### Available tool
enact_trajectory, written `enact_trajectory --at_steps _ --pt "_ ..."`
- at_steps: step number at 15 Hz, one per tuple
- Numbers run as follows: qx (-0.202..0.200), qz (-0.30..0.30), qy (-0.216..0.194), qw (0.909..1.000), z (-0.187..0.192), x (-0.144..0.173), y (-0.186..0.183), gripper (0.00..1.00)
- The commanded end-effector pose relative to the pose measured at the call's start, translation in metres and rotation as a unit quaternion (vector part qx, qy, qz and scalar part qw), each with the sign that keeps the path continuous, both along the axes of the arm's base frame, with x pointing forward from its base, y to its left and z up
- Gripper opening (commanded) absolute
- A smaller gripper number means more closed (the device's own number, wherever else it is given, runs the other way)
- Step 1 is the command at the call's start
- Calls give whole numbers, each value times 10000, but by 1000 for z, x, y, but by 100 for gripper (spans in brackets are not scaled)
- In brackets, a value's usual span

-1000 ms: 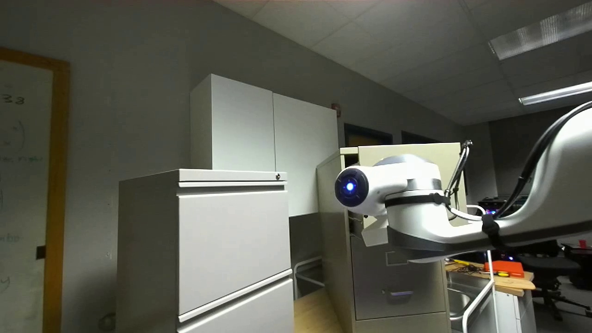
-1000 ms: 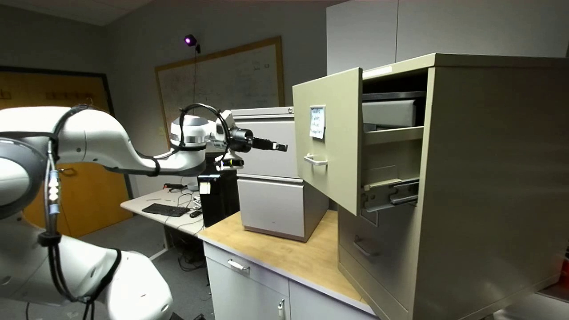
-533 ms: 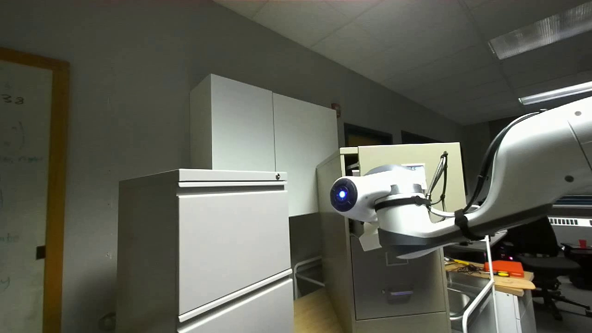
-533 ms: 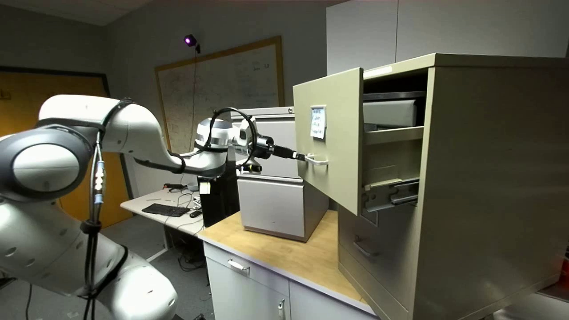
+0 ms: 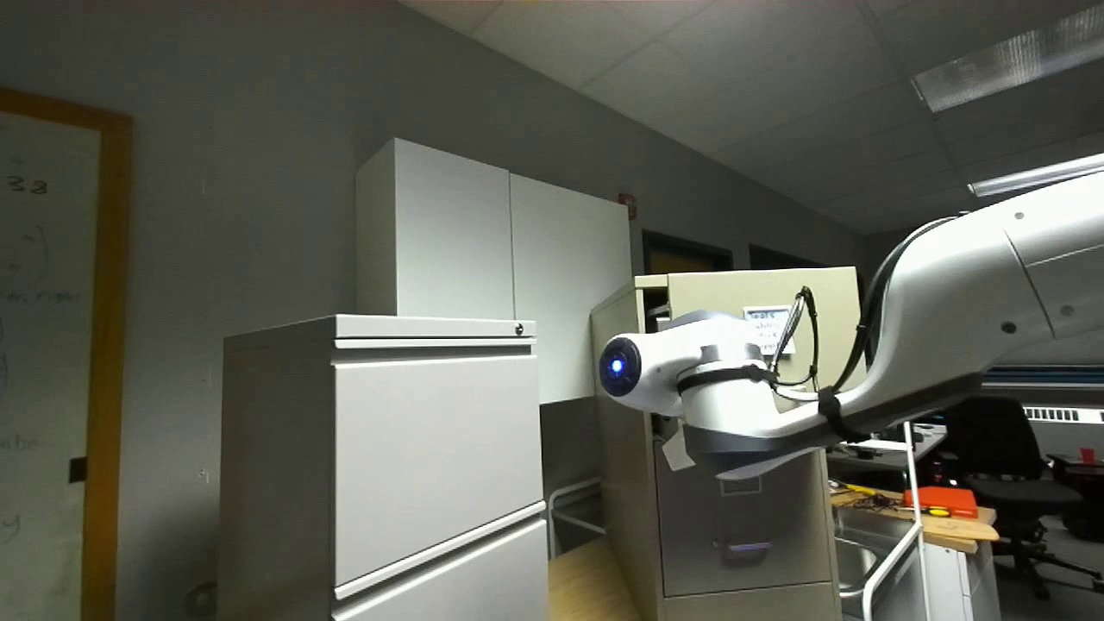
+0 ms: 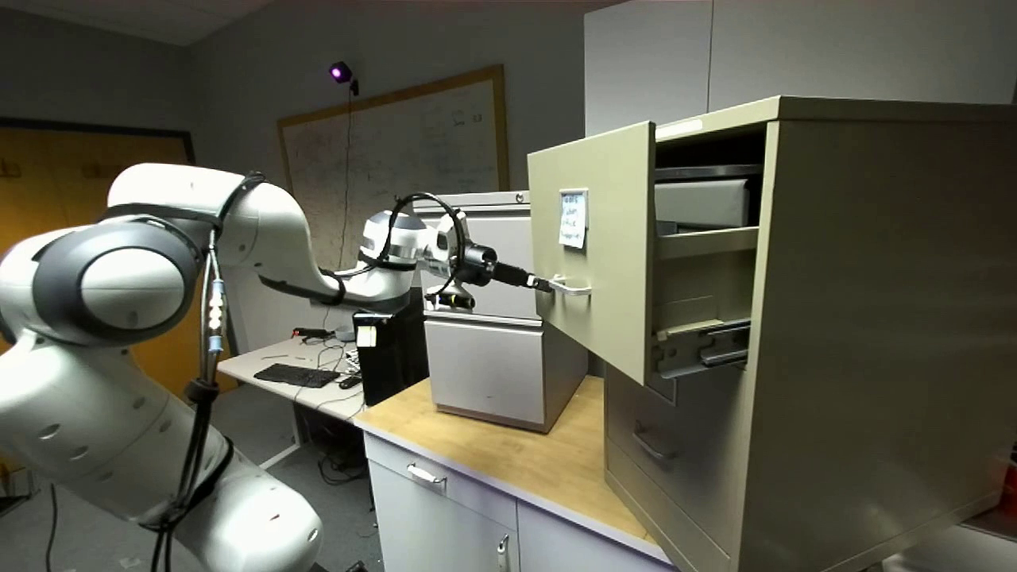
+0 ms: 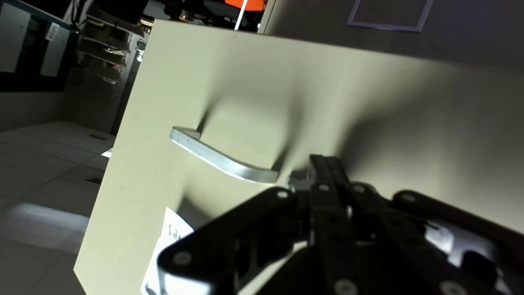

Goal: Close the top drawer of the file cabinet on the right side

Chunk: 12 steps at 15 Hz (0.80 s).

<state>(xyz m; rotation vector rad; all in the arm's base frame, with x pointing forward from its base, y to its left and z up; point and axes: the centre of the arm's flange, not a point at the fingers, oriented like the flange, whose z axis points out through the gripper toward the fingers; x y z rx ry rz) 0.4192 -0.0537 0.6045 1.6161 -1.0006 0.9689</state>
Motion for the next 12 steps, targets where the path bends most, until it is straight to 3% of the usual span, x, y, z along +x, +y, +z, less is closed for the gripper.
enact_trajectory --at_steps 1,12 --pt "227 -137 -107 9996 6 41 -40 0" --pt "872 -373 -97 9954 -6 87 -104 0"
